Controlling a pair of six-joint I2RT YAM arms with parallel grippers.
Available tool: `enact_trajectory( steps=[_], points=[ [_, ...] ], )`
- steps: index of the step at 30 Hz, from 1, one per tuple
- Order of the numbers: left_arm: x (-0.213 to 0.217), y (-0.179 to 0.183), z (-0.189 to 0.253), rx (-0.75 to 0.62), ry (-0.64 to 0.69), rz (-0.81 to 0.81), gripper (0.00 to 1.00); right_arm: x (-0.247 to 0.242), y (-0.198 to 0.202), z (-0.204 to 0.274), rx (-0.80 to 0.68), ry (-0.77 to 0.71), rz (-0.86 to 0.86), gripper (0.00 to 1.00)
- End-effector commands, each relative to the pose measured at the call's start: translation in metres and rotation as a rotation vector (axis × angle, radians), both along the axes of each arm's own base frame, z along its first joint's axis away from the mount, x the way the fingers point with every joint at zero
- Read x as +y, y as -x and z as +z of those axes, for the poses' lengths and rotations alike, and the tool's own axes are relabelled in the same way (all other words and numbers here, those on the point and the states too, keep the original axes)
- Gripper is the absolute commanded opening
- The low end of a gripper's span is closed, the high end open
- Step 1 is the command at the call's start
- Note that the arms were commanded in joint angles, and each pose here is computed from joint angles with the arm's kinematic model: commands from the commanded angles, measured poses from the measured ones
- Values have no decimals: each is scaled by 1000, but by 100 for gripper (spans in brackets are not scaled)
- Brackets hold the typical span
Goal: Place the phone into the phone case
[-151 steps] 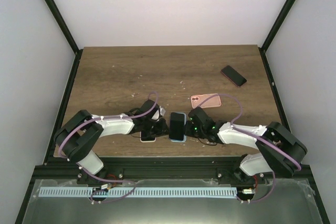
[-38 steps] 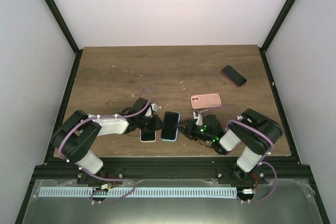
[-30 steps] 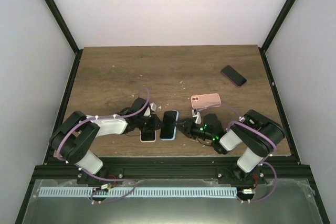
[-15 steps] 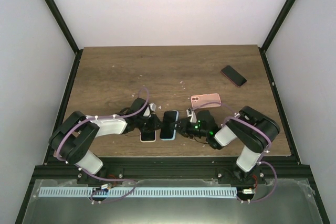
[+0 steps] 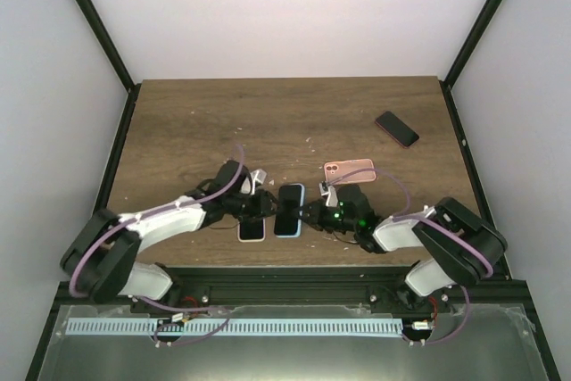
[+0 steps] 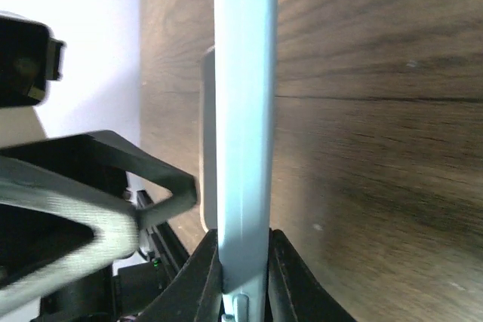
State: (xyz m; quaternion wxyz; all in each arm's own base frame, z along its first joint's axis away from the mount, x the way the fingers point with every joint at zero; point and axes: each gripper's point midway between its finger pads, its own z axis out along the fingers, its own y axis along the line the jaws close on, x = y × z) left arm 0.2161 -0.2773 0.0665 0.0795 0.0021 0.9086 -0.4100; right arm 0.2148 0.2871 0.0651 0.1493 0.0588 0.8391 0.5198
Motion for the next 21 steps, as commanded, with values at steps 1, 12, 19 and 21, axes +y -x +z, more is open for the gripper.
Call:
enact_trajectory(
  steps=[1,12,19,21],
  points=[
    [3,-11,65,-123,66,9,48,16,-5,60,-175,-122,62,4],
    [55,-7,166,-299,368,39,75,15,32,177,-472,-347,231,4],
    [48,25,225,-376,598,-111,79,9,64,231,-553,-503,352,4],
    [47,31,235,-393,640,-141,80,9,68,237,-558,-525,365,4]
  ],
)
